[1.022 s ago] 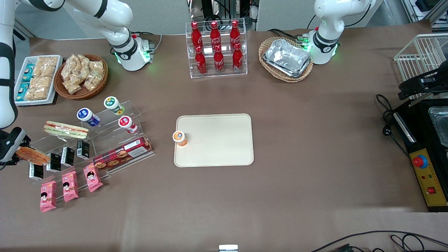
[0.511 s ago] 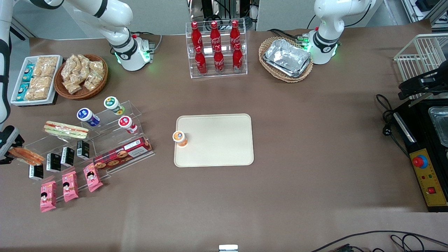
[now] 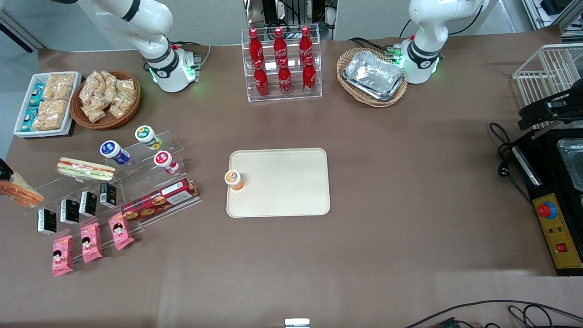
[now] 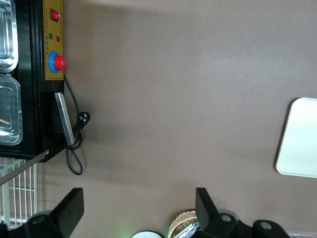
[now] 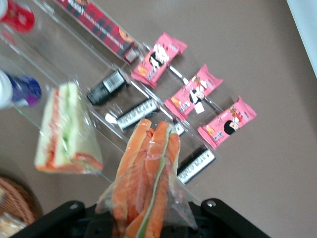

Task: Place sandwich on tray
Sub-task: 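Carry the held sandwich with the right gripper over the cream tray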

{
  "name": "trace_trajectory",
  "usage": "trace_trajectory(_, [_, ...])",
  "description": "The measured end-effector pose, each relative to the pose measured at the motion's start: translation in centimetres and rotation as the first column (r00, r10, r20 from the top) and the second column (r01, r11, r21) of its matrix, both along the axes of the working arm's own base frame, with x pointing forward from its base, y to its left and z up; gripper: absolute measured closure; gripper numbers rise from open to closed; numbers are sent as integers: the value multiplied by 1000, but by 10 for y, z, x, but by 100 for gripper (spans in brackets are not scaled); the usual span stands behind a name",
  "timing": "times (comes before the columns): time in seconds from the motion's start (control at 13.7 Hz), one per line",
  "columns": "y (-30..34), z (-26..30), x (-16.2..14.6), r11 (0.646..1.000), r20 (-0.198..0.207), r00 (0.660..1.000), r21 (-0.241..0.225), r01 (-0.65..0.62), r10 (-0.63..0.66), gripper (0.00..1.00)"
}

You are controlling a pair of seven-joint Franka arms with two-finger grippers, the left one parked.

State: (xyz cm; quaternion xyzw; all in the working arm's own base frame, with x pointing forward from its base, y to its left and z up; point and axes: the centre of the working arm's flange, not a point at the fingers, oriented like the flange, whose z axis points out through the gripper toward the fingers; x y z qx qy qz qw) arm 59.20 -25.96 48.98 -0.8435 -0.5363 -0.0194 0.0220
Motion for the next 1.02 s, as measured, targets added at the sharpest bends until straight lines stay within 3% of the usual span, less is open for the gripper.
trace_trajectory(0.51, [135,12,38,982,-54,981,6,187,-186,77])
trace_trajectory(0.8, [282,10,50,971,-75,969,-6,238,-237,77])
trace_trajectory(1.02, [403,-2,38,955,-113,949,-7,296,-295,77])
